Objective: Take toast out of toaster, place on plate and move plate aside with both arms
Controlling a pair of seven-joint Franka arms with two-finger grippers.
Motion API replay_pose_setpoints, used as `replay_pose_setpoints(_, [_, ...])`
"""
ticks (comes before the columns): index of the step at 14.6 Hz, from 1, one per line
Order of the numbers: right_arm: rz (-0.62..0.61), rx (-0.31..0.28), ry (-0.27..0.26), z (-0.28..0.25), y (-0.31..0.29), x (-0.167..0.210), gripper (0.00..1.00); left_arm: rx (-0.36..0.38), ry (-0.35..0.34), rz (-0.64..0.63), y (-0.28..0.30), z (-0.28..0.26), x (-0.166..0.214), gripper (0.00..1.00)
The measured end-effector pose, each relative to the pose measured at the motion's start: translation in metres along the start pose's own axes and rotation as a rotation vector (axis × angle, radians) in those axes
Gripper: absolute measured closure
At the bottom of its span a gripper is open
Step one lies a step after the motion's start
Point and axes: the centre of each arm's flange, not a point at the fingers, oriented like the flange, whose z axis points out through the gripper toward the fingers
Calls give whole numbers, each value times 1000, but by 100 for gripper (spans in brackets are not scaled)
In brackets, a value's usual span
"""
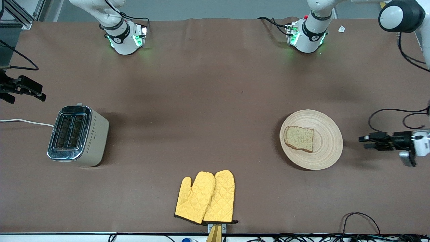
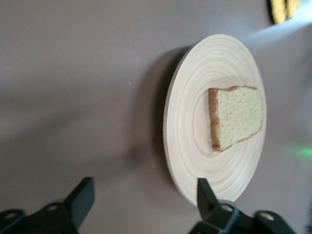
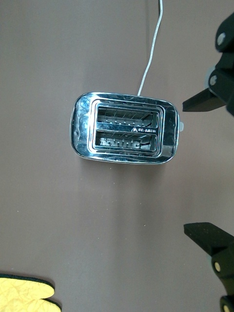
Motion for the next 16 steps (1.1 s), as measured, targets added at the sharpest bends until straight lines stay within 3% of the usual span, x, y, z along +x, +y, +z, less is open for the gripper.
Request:
replay_pose_setpoints(4, [0, 0, 0, 0, 0, 0, 0, 195, -54, 85, 103, -35, 69, 0])
replay_pose_setpoints(9, [0, 0, 1, 0, 0, 0, 0, 404, -36, 2, 275, -67, 127, 0])
replay_pose_setpoints(13, [1, 0, 1, -1, 0, 0, 0, 546, -54, -117, 423, -95, 117, 0])
replay_pose_setpoints(16, [1, 0, 2, -1, 1, 0, 0, 566, -44, -221, 462, -126, 88, 0])
